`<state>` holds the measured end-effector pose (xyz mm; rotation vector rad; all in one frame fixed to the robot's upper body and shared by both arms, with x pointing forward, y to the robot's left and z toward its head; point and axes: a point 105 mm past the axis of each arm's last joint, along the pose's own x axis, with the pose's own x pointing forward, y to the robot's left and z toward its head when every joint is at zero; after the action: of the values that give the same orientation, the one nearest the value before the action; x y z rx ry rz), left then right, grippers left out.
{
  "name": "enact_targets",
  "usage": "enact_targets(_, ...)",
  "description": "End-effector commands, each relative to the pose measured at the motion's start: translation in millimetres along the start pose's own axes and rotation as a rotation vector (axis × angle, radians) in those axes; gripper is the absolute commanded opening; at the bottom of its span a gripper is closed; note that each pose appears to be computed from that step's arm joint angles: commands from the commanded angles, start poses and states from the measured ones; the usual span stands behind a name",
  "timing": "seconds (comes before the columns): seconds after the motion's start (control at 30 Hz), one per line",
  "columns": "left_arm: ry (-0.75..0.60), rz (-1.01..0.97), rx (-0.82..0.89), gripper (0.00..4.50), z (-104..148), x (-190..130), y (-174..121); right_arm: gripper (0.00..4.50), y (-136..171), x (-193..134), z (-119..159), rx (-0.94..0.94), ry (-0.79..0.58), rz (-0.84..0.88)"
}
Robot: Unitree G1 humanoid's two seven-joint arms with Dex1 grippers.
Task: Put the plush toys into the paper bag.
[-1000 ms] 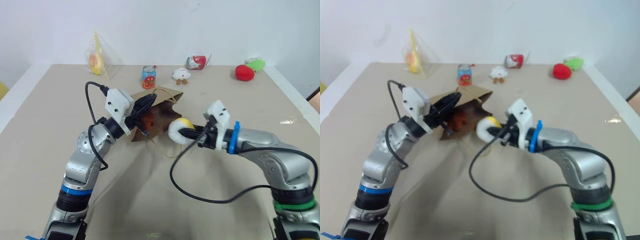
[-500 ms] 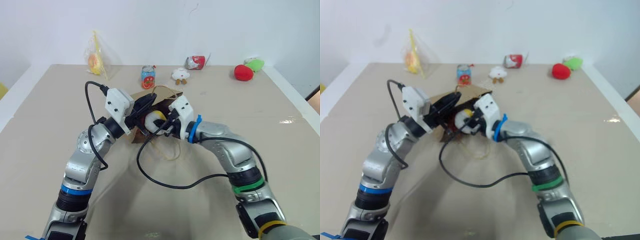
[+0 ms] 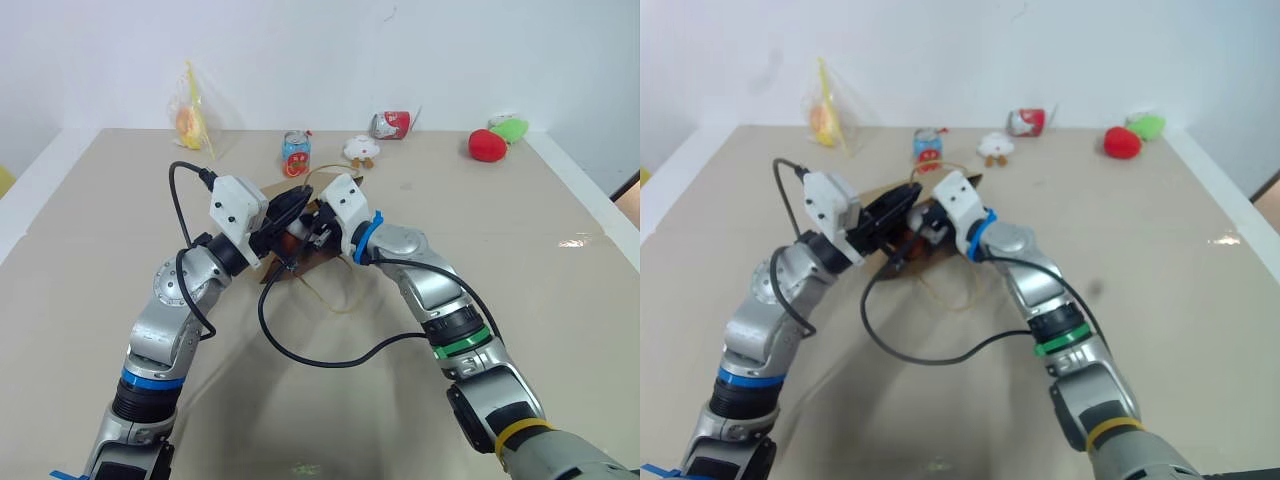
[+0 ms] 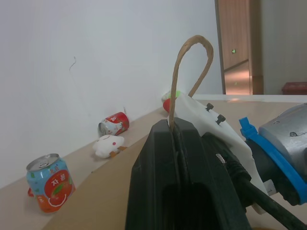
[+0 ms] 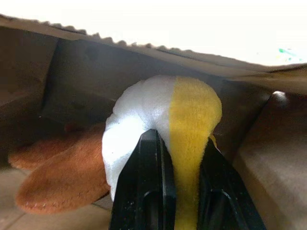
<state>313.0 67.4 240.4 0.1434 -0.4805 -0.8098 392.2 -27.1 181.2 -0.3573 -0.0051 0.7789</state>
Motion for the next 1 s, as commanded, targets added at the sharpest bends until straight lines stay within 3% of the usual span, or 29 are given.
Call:
enact_targets(0.03, -0.067, -0.015, 0.039, 0.00, 19.4, 3.6, -4.3, 1.77, 6.6, 1.7, 22.7, 0.021, -0.087, 0.036)
enact_targets(0.07, -0.067, -0.014, 0.039, 0.00, 19.3, 3.7, -4.2, 2.36, 9.0, 0.4, 24.4, 0.029, -0.094, 0.054)
enact_targets(0.13, -0.066, -0.014, 0.037, 0.00, 18.9, 3.6, -4.3, 2.95, 9.5, -3.7, 27.2, 0.038, -0.104, 0.065)
enact_targets(0.17, -0.065, -0.014, 0.036, 0.00, 18.8, 3.5, -4.4, 3.56, 9.8, -6.7, 28.1, 0.036, -0.107, 0.074)
enact_targets(0.2, -0.064, -0.014, 0.036, 0.00, 18.6, 3.4, -4.5, 3.67, 9.9, -9.7, 29.0, 0.032, -0.111, 0.082)
enact_targets(0.23, -0.063, -0.013, 0.035, 0.00, 18.4, 3.3, -4.3, 4.40, 9.7, -13.5, 29.6, 0.031, -0.112, 0.089)
enact_targets(0.37, -0.065, -0.008, 0.032, 0.00, 18.2, 3.8, -3.2, 4.40, 10.7, -38.1, 40.0, 0.026, -0.159, 0.152)
enact_targets(0.6, -0.057, 0.006, 0.028, 0.00, 16.1, 1.7, 1.7, 4.40, 10.4, -95.2, 33.5, 0.084, -0.112, 0.301)
enact_targets(0.9, -0.060, 0.003, 0.017, 0.00, 15.8, 3.6, -0.3, 4.40, 13.8, -98.4, 25.3, 0.120, -0.057, 0.301)
enact_targets(1.0, -0.076, 0.022, 0.002, 0.00, 19.0, 3.1, 3.9, 4.40, 12.2, -110.0, 0.5, 0.113, 0.067, 0.305)
